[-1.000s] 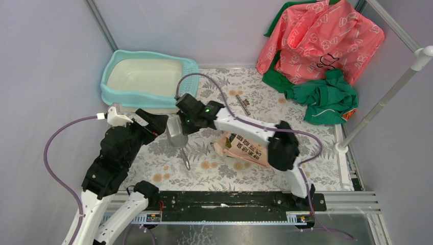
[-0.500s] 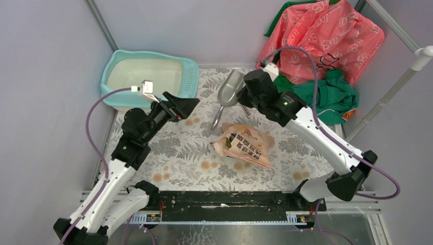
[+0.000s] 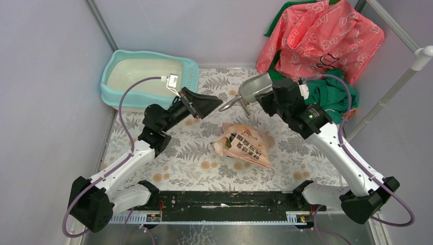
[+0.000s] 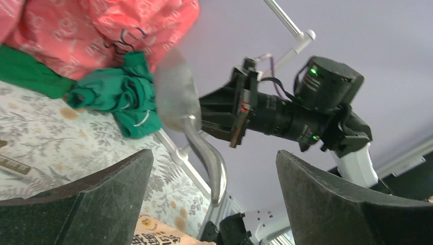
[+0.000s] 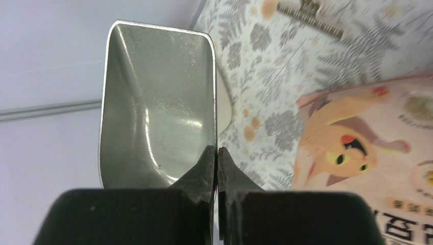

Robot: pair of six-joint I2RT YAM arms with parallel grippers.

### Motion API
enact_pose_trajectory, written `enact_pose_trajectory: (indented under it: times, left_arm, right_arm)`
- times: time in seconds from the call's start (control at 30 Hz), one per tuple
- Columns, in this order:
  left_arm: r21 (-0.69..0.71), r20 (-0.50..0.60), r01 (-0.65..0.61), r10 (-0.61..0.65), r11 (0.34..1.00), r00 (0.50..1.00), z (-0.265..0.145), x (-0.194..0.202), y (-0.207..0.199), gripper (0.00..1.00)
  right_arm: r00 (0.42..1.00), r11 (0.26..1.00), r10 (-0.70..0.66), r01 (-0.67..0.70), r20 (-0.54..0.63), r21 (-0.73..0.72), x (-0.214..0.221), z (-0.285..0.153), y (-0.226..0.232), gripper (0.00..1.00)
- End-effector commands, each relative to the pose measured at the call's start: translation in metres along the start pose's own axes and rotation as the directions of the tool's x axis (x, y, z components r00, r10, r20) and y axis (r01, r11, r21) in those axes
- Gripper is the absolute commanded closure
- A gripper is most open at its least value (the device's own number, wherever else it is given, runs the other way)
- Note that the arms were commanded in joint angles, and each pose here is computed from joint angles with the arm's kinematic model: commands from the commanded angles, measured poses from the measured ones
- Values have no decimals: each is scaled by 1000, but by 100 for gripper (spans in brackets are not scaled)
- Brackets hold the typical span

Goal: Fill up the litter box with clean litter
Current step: Pick up the spatula from the center of the board.

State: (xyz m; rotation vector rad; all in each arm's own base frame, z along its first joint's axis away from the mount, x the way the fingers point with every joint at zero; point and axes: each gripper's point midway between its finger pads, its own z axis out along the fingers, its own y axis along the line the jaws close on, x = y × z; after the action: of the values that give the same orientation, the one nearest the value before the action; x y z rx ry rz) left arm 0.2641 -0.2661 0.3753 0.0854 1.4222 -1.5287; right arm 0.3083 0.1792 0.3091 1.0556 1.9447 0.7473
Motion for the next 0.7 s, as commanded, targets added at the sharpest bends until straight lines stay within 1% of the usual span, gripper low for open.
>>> enact_pose_trajectory:
  times: [0.0,0.07,0.2,0.3,0.53,0.67]
  left_arm:
    - [146,-5,-43,45,988,999,4,6,-31,1]
    - [144,-15,-38,41,989,999,3,12,-28,1]
    - [128,-34,-38,43,991,999,5,21,-26,1]
    - [96,-32,-46,49,994,998,7,24,-20,6]
    - [-55,-16,-76,75,996,997,16,33,4,12]
    - [-119,-39,-91,87,989,995,25,43,14,17]
  right_arm:
    - [977,981,151,-167,-152,-103,28,6,32,100]
    - [971,978,162,-182,-177,-100,34,9,32,100]
    - [967,977,173,-193,-187,-94,38,14,28,100]
    - [966,974,180,-201,-187,-102,38,14,28,100]
    - [968,972,188,-207,-165,-107,34,13,27,100]
    - [970,974,187,-204,-152,-103,32,15,25,100]
